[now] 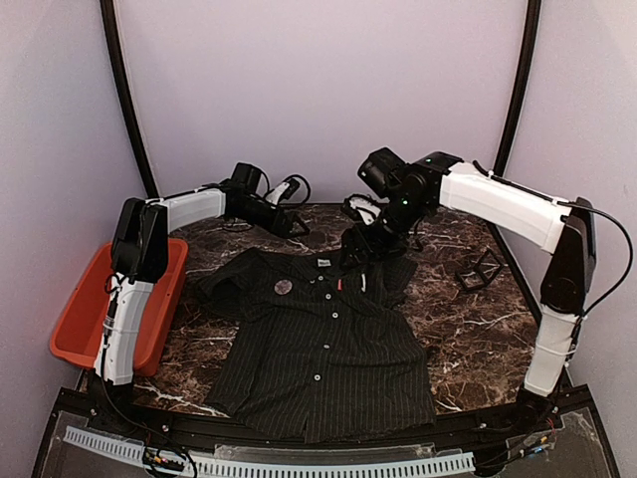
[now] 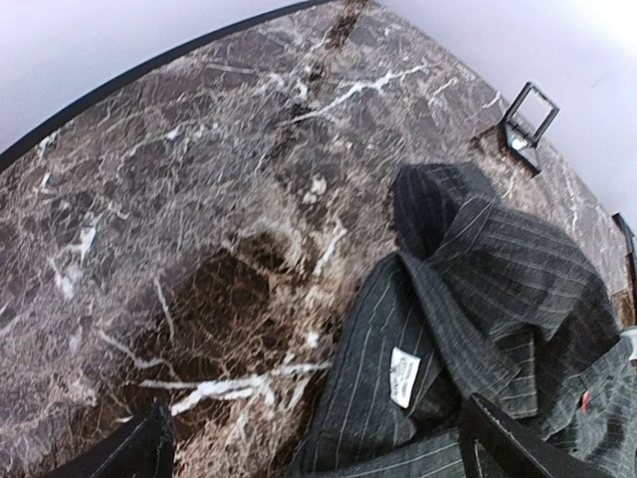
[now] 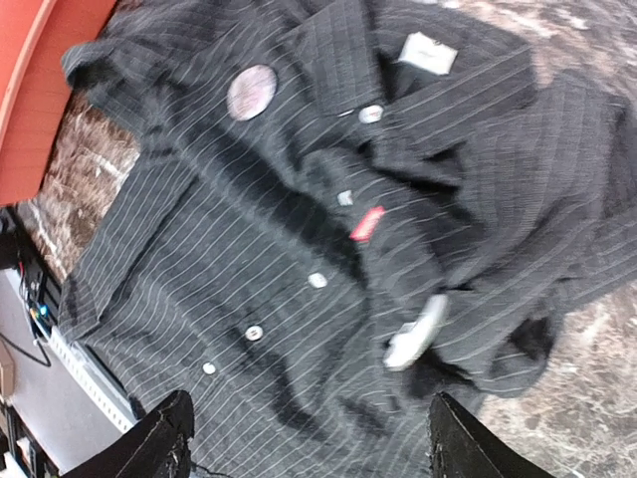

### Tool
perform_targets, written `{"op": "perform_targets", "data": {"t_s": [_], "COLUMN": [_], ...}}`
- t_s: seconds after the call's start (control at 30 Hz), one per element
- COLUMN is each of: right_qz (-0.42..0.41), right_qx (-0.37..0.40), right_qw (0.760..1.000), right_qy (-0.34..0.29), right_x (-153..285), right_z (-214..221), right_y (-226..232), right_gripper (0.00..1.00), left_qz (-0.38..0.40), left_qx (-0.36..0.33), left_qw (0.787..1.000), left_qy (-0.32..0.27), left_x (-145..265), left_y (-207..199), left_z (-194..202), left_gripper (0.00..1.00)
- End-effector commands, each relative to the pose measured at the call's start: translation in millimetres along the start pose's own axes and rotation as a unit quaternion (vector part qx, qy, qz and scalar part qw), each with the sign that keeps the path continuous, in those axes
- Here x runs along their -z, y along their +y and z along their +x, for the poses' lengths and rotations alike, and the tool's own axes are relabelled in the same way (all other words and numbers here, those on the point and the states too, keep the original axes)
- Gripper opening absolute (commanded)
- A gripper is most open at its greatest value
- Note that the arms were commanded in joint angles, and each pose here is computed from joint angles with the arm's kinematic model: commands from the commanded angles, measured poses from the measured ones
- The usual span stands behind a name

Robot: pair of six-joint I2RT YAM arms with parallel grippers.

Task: Pin the brooch onto the clothing
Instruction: Pin the brooch to the flattened clothing, then smooth out the clothing with brooches at the center of the board.

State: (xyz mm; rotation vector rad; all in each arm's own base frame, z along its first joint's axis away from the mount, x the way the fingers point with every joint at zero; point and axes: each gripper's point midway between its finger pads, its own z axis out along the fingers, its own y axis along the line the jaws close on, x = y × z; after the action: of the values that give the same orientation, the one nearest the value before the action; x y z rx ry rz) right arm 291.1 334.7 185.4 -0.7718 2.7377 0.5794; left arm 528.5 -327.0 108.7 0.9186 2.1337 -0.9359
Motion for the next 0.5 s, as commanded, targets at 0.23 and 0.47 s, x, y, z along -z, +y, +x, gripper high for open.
{"op": "perform_targets", "data": {"t_s": [0.23,0.47], "right_qz": [0.181,0.185], "right_qx": [-0.124,-0.126], "right_qw": [0.974,0.975], "right_qy": [-0.058,-0.004], "right_x": [12.2,-48.0], "right_z": [-55.7,-56.5], "right_y": [-178.8,-209.6], "right_gripper": [0.78,0.76], "left_qz": [-0.056,-0.072], "left_qx": [-0.056,-0.08], "left_qw": [0.993,0.985], "left_qy": [0.086,0.137], "left_x": [8.1,-1.8], "left_y": [15.0,23.0], "left_z": [37.0,69.7], "left_gripper": [0.99,0.99]}}
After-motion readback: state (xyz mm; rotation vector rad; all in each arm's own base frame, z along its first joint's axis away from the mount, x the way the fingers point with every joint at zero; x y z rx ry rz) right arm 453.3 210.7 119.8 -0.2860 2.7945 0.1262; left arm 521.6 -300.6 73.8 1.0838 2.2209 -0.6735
